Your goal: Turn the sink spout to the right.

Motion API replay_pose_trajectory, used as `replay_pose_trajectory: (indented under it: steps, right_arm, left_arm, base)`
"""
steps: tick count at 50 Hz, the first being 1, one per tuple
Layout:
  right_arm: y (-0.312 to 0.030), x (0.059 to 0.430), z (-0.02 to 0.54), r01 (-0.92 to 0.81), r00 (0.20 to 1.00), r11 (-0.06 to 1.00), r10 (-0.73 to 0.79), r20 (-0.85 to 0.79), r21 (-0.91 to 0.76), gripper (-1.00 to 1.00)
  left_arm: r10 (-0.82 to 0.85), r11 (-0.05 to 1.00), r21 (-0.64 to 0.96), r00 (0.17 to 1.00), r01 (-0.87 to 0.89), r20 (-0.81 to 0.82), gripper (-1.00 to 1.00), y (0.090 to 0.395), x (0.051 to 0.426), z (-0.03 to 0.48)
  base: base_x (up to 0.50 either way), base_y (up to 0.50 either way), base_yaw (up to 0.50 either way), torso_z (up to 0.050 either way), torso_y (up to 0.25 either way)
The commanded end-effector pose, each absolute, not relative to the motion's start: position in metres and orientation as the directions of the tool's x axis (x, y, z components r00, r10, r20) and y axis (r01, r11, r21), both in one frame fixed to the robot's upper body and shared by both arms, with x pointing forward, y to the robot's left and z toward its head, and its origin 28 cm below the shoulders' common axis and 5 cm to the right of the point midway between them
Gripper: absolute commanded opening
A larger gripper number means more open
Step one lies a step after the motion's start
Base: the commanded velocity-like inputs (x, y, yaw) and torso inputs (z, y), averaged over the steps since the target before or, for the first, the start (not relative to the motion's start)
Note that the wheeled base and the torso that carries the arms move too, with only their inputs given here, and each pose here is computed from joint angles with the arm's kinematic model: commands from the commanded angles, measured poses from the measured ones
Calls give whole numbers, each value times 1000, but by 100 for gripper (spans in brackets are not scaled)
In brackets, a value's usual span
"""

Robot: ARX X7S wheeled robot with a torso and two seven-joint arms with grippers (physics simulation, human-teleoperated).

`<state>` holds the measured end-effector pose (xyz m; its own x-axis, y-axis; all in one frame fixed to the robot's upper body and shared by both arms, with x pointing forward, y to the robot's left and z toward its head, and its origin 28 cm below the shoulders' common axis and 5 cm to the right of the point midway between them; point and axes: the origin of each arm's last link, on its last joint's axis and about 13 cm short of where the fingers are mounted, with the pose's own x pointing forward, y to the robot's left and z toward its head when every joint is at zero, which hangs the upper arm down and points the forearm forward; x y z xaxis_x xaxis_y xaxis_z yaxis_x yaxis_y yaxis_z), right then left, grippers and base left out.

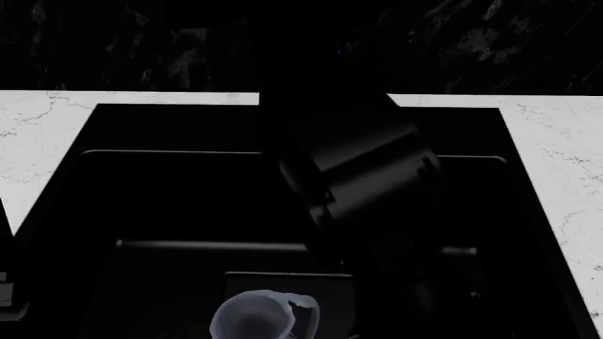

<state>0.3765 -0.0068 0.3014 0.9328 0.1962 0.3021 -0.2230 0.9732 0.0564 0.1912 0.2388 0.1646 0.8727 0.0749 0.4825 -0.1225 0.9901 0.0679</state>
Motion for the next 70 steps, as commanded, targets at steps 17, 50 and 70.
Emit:
replay_pose_trajectory:
  steps: [17, 50, 70]
  right_arm:
    - [-12, 393, 304, -205, 942, 977, 181, 282, 55, 100]
    - [-40, 386, 316, -114, 949, 993, 95, 301, 44, 100]
    - [-62, 387, 321, -46, 955, 998, 33, 294, 36, 100]
  left_arm:
    - [69, 991, 71, 873, -117, 482, 100, 239, 192, 164]
    - [65, 990, 77, 878, -114, 475, 100, 238, 192, 164]
    - [61, 990, 86, 881, -115, 470, 100, 238, 194, 162]
  base:
    - [0, 0, 0, 0, 0]
    - [0, 0, 0, 0, 0]
    - [0, 0, 0, 0, 0]
